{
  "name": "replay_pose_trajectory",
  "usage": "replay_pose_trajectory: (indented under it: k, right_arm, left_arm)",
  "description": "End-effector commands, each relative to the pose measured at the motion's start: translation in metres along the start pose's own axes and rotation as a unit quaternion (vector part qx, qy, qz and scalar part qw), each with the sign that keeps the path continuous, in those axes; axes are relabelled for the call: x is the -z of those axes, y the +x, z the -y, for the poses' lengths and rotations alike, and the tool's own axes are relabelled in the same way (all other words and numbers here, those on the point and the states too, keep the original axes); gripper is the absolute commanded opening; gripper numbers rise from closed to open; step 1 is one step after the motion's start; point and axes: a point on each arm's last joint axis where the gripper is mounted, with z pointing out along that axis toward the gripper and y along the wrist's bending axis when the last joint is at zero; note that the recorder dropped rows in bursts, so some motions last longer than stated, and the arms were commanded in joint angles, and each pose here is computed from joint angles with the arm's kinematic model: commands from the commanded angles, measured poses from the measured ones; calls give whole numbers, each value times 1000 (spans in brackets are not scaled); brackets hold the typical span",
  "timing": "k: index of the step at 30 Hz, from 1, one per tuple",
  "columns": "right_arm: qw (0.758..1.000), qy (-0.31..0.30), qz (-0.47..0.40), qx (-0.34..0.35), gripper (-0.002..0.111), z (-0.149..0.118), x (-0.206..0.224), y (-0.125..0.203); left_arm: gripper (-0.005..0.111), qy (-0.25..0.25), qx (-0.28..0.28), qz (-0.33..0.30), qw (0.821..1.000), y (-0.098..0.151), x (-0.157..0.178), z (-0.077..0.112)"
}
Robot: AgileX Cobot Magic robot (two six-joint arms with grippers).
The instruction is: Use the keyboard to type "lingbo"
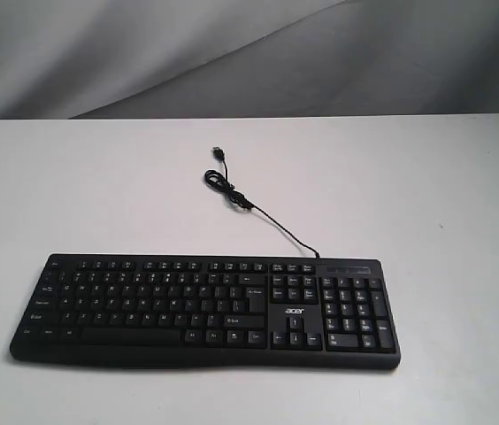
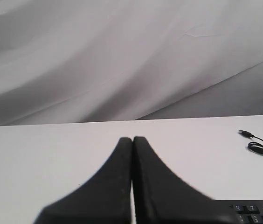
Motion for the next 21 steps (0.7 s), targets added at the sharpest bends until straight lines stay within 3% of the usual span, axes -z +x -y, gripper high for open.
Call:
replay_pose_trajectory:
  k: [1, 5, 11, 16, 19, 21]
  right_arm:
    - [1000, 3, 0, -2, 0, 0, 0, 1]
    - [1000, 5, 12, 10, 0, 1, 0, -1]
    - [990, -4, 137, -32, 0, 0, 3, -24]
    - [981, -3, 190, -33, 0, 0, 6, -33]
    - [966, -16, 224, -127, 0, 2, 9, -39]
    - [935, -33, 245, -255, 0, 6, 11, -42]
  left_arm:
    - [1, 4, 1, 5, 1000, 1, 0, 1]
    - [1, 4, 1, 5, 1000, 1, 0, 1]
    - [1, 4, 1, 5, 1000, 1, 0, 1]
    - [1, 4, 1, 5, 1000, 1, 0, 1]
    - [1, 4, 1, 5, 1000, 1, 0, 1]
    - [1, 4, 1, 5, 1000, 1, 0, 1]
